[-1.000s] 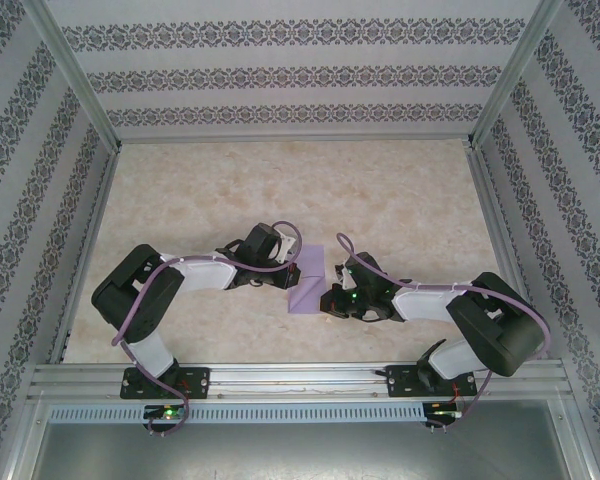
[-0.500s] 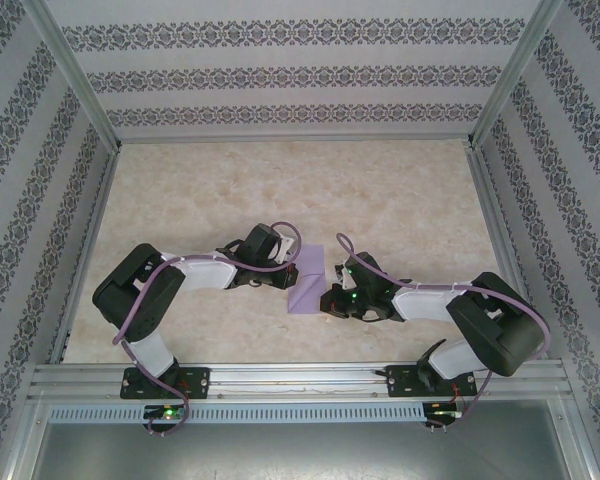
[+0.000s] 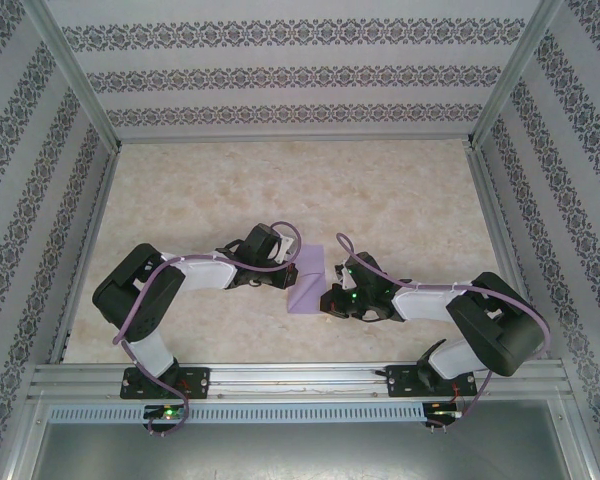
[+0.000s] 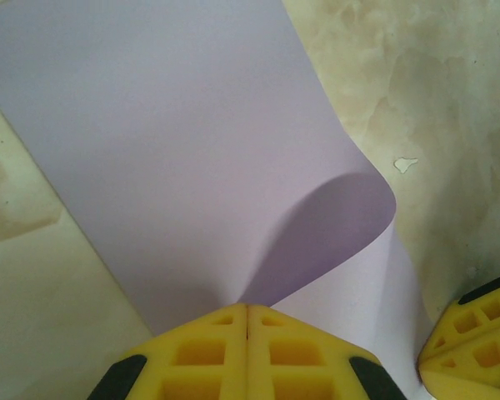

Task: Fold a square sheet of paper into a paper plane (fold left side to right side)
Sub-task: Fold the triangle a second time at the center of the table.

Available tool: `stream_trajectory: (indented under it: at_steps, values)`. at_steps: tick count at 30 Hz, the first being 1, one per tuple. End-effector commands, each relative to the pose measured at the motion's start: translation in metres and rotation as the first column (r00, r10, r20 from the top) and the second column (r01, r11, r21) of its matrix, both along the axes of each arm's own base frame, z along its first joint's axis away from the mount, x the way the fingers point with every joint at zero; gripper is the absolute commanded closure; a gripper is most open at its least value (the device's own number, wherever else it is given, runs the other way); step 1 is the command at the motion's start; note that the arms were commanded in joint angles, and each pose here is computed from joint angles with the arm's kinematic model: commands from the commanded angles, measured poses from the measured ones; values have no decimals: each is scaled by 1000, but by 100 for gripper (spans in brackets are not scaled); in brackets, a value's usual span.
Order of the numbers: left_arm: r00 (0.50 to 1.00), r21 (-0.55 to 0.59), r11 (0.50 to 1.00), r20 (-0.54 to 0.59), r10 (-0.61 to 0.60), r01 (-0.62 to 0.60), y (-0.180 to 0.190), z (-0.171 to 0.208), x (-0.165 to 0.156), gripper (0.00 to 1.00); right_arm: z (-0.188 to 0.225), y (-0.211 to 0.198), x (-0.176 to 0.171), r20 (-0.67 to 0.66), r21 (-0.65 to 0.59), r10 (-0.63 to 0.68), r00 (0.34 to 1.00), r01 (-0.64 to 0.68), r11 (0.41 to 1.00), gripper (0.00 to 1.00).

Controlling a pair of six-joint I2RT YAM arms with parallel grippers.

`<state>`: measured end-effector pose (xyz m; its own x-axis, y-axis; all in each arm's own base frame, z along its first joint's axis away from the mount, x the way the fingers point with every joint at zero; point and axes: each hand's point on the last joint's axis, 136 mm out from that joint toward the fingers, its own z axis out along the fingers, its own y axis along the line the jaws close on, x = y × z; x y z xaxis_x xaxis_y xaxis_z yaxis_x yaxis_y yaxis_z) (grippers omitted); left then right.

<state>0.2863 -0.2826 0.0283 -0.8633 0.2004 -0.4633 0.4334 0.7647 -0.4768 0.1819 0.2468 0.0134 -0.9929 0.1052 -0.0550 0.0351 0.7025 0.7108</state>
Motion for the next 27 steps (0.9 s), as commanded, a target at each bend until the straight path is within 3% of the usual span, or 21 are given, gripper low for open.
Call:
stream_trajectory:
  at_steps: [1,12,27]
  values:
    - [1000,26,1000,-3,2,-2,6,-8,4,100,-23,-14,-16,-62,-103,8,998,-14,995,100]
    - [1000,43,999,-23,5,-4,8,-19,1,100,-15,-9,-13,-49,-77,18,999,-21,997,100]
    - [999,49,999,-39,7,-5,11,-26,-3,100,53,17,19,128,107,-31,991,17,994,100]
